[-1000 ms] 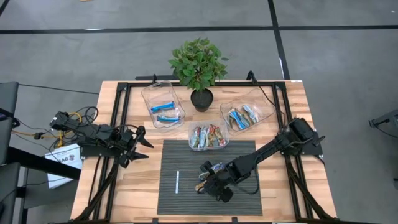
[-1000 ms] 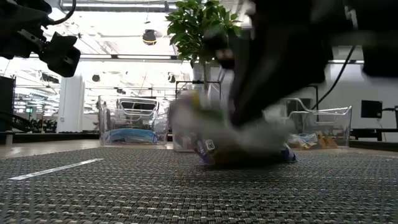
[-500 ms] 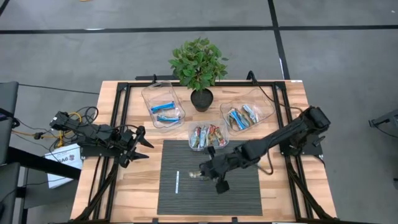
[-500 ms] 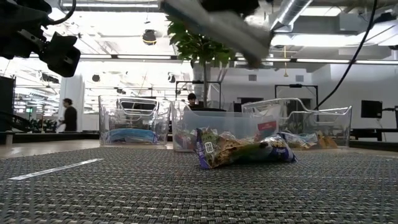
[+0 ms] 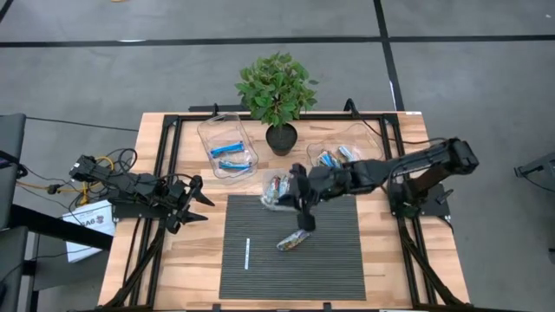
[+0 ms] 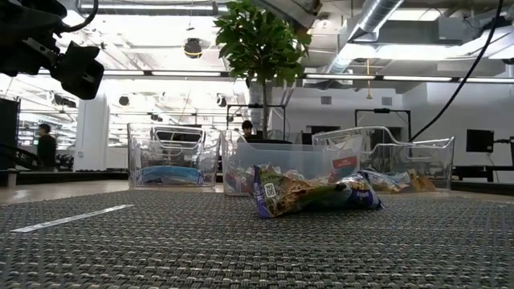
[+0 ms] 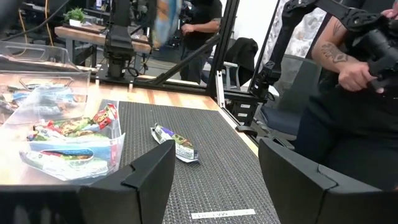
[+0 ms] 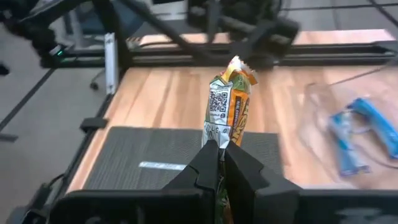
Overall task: Pick and place Granola Bars by type
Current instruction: Put the yellow granola bar into the right transparent bin
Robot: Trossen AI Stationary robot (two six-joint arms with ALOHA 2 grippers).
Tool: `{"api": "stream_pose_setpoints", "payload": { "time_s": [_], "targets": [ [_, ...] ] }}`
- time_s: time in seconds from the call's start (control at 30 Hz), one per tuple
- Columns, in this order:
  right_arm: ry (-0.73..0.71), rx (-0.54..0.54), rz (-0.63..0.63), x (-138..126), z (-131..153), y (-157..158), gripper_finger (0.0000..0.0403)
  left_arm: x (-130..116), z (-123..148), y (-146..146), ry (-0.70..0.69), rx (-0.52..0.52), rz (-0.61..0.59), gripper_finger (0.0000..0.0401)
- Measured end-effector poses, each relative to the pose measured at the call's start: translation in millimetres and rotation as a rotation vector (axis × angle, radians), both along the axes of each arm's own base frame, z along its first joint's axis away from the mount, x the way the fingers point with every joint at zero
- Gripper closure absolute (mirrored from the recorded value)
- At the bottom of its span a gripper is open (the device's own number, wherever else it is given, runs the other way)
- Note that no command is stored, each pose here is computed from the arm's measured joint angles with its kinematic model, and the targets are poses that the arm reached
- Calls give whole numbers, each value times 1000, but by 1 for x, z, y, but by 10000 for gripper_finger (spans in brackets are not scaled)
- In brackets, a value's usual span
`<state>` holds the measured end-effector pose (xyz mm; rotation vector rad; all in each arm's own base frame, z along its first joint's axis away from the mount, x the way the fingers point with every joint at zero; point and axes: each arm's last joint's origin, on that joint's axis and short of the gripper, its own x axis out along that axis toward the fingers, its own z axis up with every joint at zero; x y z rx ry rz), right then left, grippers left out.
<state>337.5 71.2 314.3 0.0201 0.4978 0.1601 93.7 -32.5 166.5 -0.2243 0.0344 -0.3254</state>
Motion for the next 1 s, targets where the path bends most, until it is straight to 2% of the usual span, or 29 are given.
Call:
{"api": "stream_pose_setpoints", "payload": {
  "time_s": [0.27,0.57,1.0],
  "targets": [
    [31,-2,-117,2,-1,-41,392,0,0,0,0,-2,0,177],
    [266,42,-281,-7,-21,-81,392,0,0,0,-1,1,0,177],
    [533,153,-569,-62,-13,-125,392,0,0,0,-1,1,0,177]
  ]
}}
